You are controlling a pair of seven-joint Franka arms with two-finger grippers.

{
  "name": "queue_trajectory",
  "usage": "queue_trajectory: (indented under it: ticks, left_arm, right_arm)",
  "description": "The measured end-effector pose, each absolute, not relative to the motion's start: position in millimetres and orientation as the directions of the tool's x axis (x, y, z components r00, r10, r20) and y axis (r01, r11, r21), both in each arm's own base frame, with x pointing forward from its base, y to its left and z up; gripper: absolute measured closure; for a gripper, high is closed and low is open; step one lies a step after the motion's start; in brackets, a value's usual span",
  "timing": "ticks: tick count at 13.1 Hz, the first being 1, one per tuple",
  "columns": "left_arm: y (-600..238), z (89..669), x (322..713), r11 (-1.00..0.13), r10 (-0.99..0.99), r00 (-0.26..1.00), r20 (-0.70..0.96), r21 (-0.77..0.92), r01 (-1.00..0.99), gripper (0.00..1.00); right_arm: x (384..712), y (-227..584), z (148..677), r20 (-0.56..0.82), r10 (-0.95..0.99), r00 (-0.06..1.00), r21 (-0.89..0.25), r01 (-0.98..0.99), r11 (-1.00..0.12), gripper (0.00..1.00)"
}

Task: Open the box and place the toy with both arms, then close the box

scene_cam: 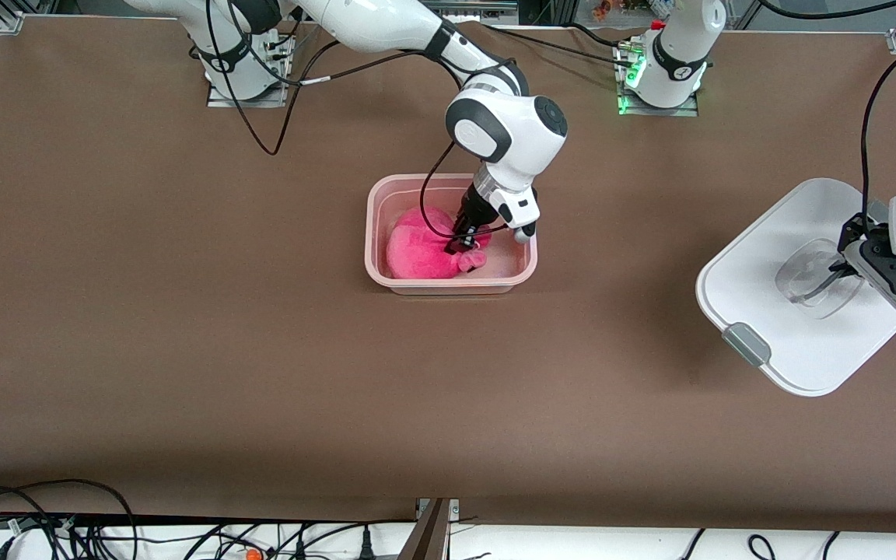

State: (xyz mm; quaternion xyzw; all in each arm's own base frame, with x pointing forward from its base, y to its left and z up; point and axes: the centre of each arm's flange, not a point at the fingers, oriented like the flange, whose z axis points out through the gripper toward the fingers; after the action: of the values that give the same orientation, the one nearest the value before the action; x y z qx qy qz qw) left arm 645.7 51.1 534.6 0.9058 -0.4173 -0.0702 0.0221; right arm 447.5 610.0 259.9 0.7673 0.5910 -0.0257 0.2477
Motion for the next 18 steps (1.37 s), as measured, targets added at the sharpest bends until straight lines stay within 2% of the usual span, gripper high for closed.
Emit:
queue_trajectory:
  ticks: [2,5,6,8,10,12,15,18]
  left_arm:
    - [51,534,646,-0.651,-0.759,0.642,-0.11,0.1,-0.753,0.93]
    - [45,534,645,-0.641,-0.767,0.633,-0.102,0.113,-0.759,0.93]
    - [36,534,646,-0.628,-0.778,0.621,-0.094,0.12,-0.769,0.93]
    - [2,534,646,-0.579,-0.815,0.575,-0.077,0.133,-0.804,0.93]
    - [-45,532,645,-0.511,-0.859,0.509,-0.055,0.155,-0.846,0.93]
    - [-94,523,642,-0.438,-0.898,0.439,-0.039,0.184,-0.88,0.93]
    - [-175,504,630,-0.318,-0.947,0.317,-0.039,0.218,-0.923,0.93]
    - [-287,489,591,-0.191,-0.981,0.179,-0.07,0.226,-0.955,0.93]
  right_arm:
    - [443,618,280,-0.273,0.879,0.39,0.391,0.88,-0.269,0.31]
    - [456,611,394,-0.083,0.849,0.521,0.443,0.783,-0.437,0.0]
    - [466,595,438,-0.03,0.828,0.56,0.42,0.759,-0.498,0.0]
    - [500,544,502,0.046,0.754,0.656,0.271,0.718,-0.641,0.0]
    - [546,478,535,0.069,0.653,0.754,0.126,0.643,-0.756,0.0]
    - [576,417,553,0.041,0.562,0.826,0.038,0.561,-0.827,0.0]
    - [588,335,596,0.034,0.427,0.904,-0.011,0.427,-0.904,0.0]
    - [580,234,631,0.019,0.248,0.969,-0.095,0.248,-0.964,0.0]
